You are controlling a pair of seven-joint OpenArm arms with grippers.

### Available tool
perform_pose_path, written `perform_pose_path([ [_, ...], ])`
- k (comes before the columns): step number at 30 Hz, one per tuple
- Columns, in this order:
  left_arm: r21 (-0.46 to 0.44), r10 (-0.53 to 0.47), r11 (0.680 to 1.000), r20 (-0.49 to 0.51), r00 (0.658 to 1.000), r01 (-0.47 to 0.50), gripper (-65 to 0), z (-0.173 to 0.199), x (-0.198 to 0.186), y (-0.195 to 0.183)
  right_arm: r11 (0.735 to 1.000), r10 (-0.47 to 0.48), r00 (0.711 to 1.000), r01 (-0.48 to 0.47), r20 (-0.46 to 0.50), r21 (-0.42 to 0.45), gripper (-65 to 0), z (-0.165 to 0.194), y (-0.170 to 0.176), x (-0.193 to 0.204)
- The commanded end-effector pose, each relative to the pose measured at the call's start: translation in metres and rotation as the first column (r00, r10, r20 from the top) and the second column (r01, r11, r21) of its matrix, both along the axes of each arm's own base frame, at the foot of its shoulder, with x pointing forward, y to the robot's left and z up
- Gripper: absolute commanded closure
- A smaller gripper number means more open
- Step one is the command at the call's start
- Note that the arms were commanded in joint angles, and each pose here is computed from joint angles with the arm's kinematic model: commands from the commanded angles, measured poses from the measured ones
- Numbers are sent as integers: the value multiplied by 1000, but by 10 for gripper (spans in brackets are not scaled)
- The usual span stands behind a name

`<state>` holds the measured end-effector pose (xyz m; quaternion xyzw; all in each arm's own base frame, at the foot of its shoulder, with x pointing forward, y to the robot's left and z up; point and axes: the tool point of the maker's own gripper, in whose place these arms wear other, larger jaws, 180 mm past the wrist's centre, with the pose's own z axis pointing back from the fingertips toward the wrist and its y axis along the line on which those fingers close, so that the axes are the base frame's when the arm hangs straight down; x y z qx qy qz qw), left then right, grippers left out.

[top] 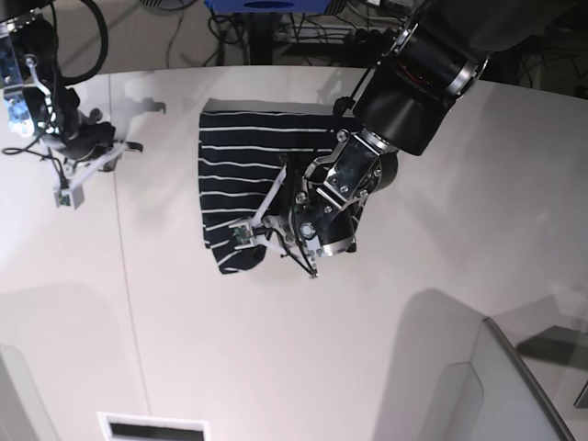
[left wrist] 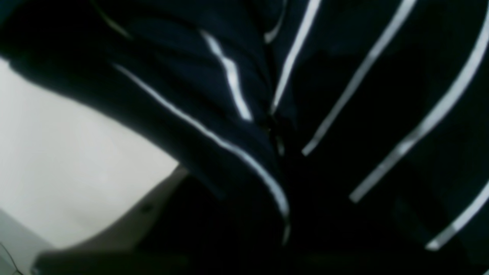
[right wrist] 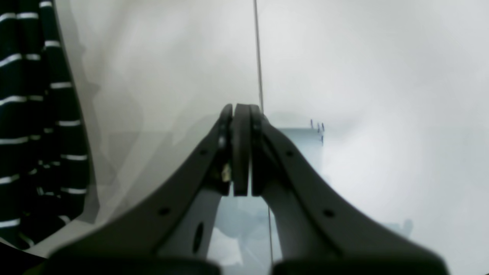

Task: Layout the t-shirt on the table in an organized manner, then fold the t-shirt properly
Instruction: 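Drag the folded shirt with the left gripper to square it on the table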

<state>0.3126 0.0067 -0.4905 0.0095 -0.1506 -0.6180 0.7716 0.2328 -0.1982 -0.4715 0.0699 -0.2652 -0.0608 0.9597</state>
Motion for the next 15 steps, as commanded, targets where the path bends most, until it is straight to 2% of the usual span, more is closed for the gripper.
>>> perform_pose_path([
  [1, 95, -3, 995, -9, 1000, 4, 0, -4, -1, 21, 1000, 7, 999, -7, 41, -7, 0, 10, -4, 10],
  [6, 97, -11, 995, 1, 1000, 11, 0, -2, 2, 20, 1000, 9, 999, -8, 41, -7, 0, 10, -4, 10],
  [9, 83, -22, 996, 44, 999, 18, 0, 11, 10, 15, 1000, 9, 999, -8, 41, -7, 0, 10, -4, 10],
  [15, 78, -34, 997, 152, 988, 22, -247, 40, 32, 23, 1000, 12, 999, -12, 40, -4, 0, 10, -2, 9],
])
